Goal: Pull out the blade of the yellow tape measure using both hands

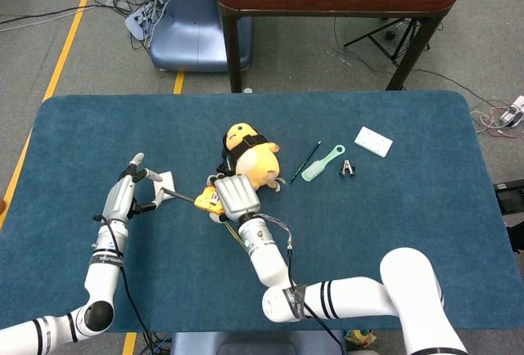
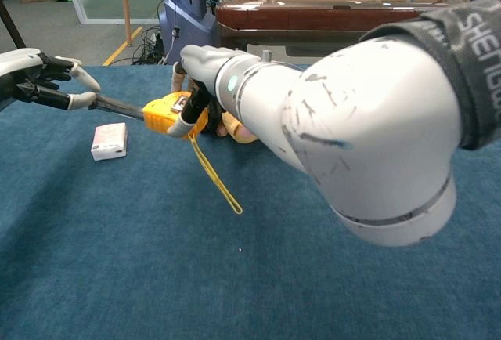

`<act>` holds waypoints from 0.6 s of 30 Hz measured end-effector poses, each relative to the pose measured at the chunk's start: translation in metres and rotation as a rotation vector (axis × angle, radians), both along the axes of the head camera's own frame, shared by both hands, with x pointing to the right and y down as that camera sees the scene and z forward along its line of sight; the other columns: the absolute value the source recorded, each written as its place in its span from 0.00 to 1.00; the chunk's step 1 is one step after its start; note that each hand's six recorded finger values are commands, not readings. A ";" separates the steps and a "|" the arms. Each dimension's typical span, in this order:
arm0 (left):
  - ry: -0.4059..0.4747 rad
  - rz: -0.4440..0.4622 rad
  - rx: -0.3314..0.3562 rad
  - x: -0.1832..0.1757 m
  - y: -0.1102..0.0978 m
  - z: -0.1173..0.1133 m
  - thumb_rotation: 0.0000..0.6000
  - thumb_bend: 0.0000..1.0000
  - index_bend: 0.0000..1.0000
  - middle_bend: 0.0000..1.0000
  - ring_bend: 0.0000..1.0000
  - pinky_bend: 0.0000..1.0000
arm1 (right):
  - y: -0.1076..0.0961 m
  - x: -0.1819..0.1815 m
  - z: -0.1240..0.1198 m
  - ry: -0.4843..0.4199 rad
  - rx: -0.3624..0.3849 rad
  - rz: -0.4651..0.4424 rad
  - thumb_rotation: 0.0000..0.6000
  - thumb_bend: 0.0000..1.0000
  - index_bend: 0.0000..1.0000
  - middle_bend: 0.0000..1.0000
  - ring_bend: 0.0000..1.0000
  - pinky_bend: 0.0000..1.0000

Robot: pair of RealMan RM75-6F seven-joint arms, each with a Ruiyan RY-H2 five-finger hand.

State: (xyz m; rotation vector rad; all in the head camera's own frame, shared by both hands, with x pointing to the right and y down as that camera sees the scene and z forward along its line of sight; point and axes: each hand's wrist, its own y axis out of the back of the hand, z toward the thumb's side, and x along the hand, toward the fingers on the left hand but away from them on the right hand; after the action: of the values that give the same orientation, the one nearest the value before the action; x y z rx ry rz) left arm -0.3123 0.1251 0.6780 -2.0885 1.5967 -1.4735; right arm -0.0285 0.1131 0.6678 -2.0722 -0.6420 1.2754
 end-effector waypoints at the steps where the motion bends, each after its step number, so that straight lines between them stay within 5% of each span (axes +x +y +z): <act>1: 0.001 -0.001 0.001 0.000 0.000 0.000 1.00 0.41 0.46 0.00 0.00 0.00 | 0.000 0.000 0.000 0.001 0.000 0.000 1.00 0.86 0.65 0.66 0.65 0.40; 18: 0.001 0.004 -0.005 0.001 0.000 0.002 1.00 0.54 0.53 0.00 0.00 0.00 | -0.003 0.002 0.001 0.004 -0.004 0.007 1.00 0.86 0.65 0.66 0.65 0.40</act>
State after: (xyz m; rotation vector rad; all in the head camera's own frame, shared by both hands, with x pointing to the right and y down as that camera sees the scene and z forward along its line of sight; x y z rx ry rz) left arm -0.3113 0.1252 0.6802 -2.0942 1.5900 -1.4772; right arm -0.0267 0.1106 0.6689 -2.0718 -0.6460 1.2847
